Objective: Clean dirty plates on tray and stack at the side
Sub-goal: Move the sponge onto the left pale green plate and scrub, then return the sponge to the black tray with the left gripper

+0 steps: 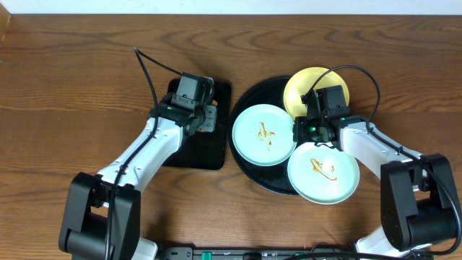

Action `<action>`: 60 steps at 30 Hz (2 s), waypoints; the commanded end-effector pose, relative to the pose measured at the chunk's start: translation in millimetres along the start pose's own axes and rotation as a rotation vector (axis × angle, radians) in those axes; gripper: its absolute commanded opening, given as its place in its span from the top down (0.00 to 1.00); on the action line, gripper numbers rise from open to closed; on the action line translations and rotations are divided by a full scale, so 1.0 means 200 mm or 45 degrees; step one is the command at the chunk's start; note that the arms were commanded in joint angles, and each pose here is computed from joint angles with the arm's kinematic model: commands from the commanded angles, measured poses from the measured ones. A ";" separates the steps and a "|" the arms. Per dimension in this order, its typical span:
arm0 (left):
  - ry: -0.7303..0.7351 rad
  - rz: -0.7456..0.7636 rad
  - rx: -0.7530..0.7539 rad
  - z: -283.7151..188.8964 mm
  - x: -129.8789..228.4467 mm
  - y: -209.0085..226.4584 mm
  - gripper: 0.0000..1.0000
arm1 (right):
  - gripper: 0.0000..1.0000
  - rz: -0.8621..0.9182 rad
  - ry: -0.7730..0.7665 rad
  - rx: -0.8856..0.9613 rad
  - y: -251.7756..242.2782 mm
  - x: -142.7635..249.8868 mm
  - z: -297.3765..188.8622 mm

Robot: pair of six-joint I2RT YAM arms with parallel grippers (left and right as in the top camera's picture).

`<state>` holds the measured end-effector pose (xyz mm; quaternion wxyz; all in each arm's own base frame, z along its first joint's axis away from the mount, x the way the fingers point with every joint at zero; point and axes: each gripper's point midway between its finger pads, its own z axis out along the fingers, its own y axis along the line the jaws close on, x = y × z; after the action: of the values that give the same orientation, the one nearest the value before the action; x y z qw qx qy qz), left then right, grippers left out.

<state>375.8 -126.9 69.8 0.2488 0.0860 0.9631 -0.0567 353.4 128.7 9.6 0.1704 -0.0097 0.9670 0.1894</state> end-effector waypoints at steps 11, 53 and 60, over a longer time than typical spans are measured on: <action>-0.119 0.009 0.493 -0.09 -0.14 -0.44 0.93 | 0.99 0.017 -0.017 0.019 -0.01 -0.03 0.00; 0.090 0.045 0.133 0.21 0.20 -0.57 0.93 | 0.99 0.017 -0.012 0.020 -0.01 -0.03 0.00; -0.261 0.013 0.237 -0.19 -0.16 -0.59 0.92 | 0.99 0.017 -0.012 0.020 -0.01 -0.03 0.00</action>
<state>352.3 -246.7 78.1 0.2808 0.1121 0.9434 -0.1363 352.8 128.7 9.5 0.1685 -0.0082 0.9673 0.1893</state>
